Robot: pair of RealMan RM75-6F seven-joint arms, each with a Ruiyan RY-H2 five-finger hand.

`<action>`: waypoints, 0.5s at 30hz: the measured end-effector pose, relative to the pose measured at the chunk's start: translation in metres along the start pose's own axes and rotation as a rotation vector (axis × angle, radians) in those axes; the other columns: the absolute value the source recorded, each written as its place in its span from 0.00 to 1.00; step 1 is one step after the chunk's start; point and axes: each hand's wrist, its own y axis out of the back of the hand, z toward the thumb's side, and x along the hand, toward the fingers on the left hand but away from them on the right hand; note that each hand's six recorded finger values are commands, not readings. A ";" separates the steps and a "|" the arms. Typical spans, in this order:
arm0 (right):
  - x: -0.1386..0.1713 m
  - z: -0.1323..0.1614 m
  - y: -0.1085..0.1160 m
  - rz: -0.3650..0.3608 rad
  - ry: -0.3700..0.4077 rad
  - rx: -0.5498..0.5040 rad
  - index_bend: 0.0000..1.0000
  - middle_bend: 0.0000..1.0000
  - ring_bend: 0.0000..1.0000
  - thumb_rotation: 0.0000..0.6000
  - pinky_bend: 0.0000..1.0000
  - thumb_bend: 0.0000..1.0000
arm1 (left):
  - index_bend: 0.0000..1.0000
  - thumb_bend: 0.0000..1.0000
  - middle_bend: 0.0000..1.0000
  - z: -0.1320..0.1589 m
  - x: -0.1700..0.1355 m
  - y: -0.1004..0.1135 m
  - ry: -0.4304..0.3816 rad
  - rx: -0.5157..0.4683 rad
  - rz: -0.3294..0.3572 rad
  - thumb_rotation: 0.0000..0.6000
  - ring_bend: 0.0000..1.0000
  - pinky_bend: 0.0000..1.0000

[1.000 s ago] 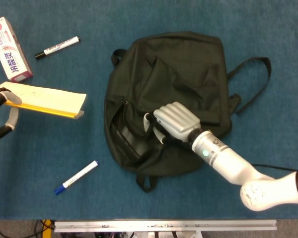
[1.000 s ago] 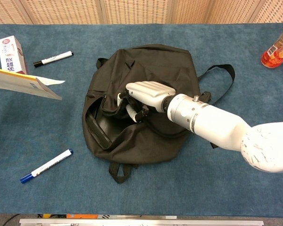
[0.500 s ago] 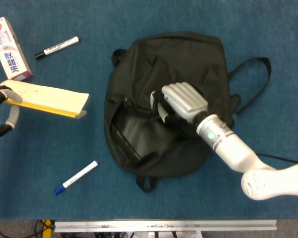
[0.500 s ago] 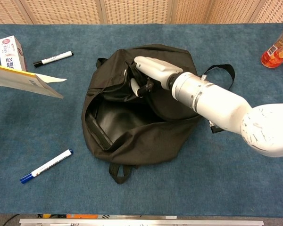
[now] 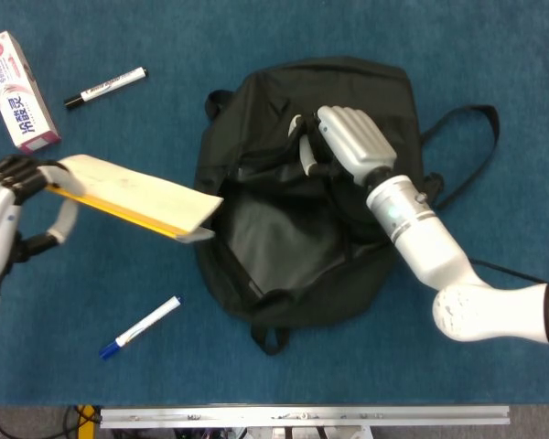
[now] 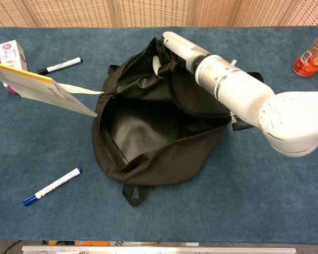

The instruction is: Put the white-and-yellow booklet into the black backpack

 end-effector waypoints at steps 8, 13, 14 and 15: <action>-0.011 0.010 0.005 -0.055 -0.006 -0.048 0.63 0.60 0.59 1.00 0.83 0.71 | 0.62 0.41 0.52 0.034 0.028 -0.022 -0.103 -0.099 -0.061 1.00 0.49 0.42; -0.015 0.019 0.008 -0.082 0.007 -0.076 0.63 0.60 0.59 1.00 0.83 0.71 | 0.62 0.41 0.52 0.049 0.041 -0.042 -0.142 -0.135 -0.115 1.00 0.49 0.42; -0.015 0.020 0.008 -0.085 0.008 -0.077 0.63 0.60 0.59 1.00 0.83 0.71 | 0.62 0.41 0.52 0.052 0.042 -0.047 -0.147 -0.143 -0.126 1.00 0.49 0.42; -0.016 0.020 0.007 -0.088 0.009 -0.080 0.63 0.60 0.59 1.00 0.83 0.71 | 0.62 0.41 0.52 0.054 0.044 -0.051 -0.152 -0.151 -0.136 1.00 0.49 0.42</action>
